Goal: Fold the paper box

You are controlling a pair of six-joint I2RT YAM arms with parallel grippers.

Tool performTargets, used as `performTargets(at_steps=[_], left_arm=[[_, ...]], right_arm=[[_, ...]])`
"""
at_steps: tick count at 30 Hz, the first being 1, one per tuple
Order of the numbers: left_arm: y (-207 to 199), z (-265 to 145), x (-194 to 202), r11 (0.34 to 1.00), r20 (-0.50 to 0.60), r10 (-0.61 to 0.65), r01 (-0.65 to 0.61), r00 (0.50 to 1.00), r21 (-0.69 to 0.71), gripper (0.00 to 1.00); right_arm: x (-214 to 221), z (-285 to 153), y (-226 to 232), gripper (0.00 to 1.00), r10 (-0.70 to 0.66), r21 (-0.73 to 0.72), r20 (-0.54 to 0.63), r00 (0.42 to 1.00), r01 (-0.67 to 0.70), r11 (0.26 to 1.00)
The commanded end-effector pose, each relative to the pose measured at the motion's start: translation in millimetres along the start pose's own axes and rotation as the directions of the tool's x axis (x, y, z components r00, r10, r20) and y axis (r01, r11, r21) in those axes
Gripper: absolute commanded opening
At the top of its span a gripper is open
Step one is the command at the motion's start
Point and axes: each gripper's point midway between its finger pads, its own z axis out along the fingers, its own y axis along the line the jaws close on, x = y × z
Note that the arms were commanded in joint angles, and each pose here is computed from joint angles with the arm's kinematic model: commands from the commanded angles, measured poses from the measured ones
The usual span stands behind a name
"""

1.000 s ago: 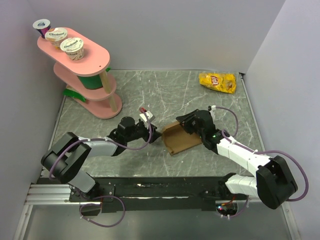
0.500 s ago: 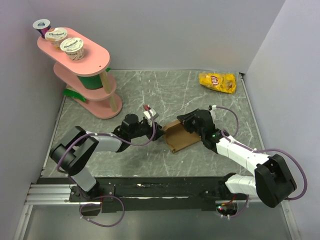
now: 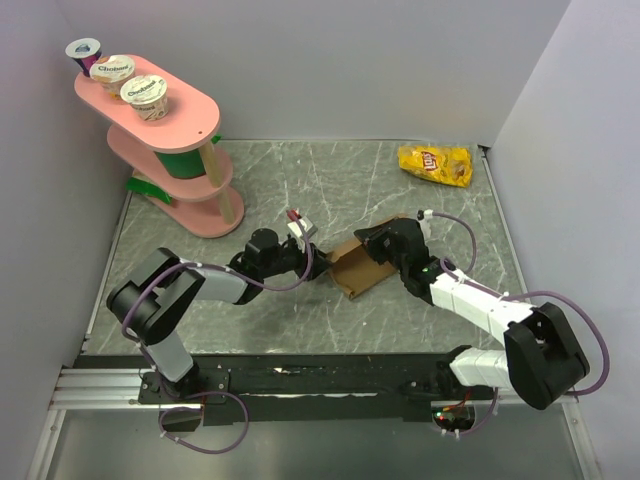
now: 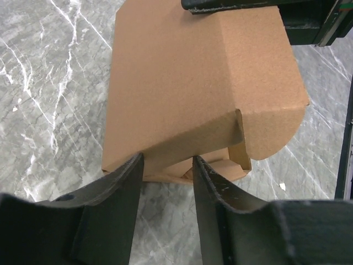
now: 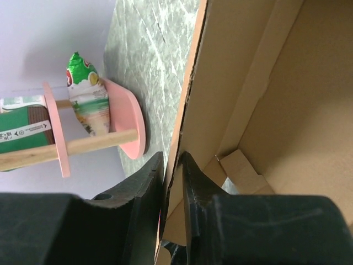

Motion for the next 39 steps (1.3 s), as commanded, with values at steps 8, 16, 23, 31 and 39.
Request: performTargets(at_steps=[8, 16, 23, 31, 39], left_arm=[[-4, 15, -53, 0.978, 0.08, 0.206, -0.206, 0.975, -0.007, 0.53], [-10, 2, -54, 0.964, 0.022, 0.264, -0.264, 0.964, -0.011, 0.53], [-26, -30, -56, 0.955, 0.0, 0.292, -0.292, 0.956, -0.047, 0.56], [-51, -58, -47, 0.966, -0.001, 0.257, -0.257, 0.966, 0.019, 0.56], [-102, -59, -16, 0.964, 0.003, 0.213, -0.211, 0.977, 0.159, 0.69]], right_arm=[[16, -9, -8, 0.19, -0.114, 0.082, -0.128, 0.985, 0.125, 0.989], [3, -2, -8, 0.07, -0.198, 0.14, -0.272, 0.942, 0.242, 0.96], [11, -19, -25, 0.0, -0.237, 0.202, -0.46, 0.855, 0.361, 0.91], [25, -49, -35, 0.0, -0.208, 0.235, -0.625, 0.752, 0.436, 0.869], [15, -78, -42, 0.0, -0.215, 0.307, -0.662, 0.718, 0.522, 0.796]])
